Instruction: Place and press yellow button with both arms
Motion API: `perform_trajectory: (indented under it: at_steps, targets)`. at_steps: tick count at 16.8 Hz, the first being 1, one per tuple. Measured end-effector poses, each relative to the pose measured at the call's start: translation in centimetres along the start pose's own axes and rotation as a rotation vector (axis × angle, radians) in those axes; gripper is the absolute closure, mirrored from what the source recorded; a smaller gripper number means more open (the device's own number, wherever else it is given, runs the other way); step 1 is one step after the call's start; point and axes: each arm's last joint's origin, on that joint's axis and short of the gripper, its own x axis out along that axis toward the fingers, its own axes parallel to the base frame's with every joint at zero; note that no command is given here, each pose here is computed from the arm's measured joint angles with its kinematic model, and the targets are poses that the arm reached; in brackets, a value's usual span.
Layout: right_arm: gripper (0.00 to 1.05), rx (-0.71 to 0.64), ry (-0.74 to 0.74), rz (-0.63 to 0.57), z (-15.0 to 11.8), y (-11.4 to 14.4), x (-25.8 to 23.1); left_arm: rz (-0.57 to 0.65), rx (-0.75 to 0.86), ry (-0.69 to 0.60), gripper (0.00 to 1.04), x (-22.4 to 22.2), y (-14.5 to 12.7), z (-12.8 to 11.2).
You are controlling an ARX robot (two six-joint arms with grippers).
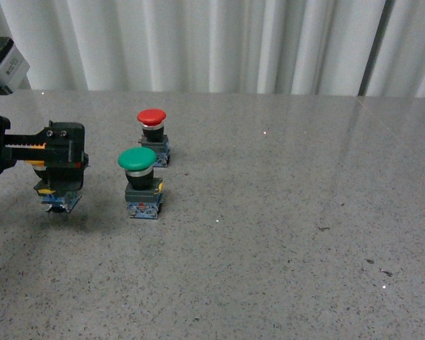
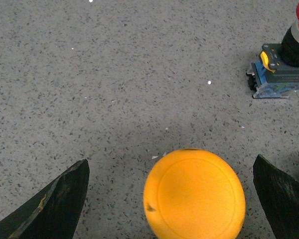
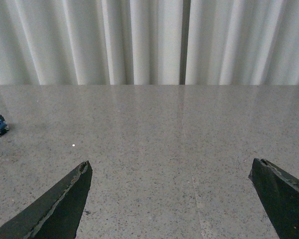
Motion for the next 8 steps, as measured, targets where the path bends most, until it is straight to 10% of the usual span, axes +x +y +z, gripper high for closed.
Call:
perform_trajectory:
  at_steps: [8]
  targets:
    - [0.06, 0.0, 0.0, 0.0, 0.0, 0.0, 0.0, 0.027, 0.03, 0.014, 0.72, -0.5, -0.6, 0.07]
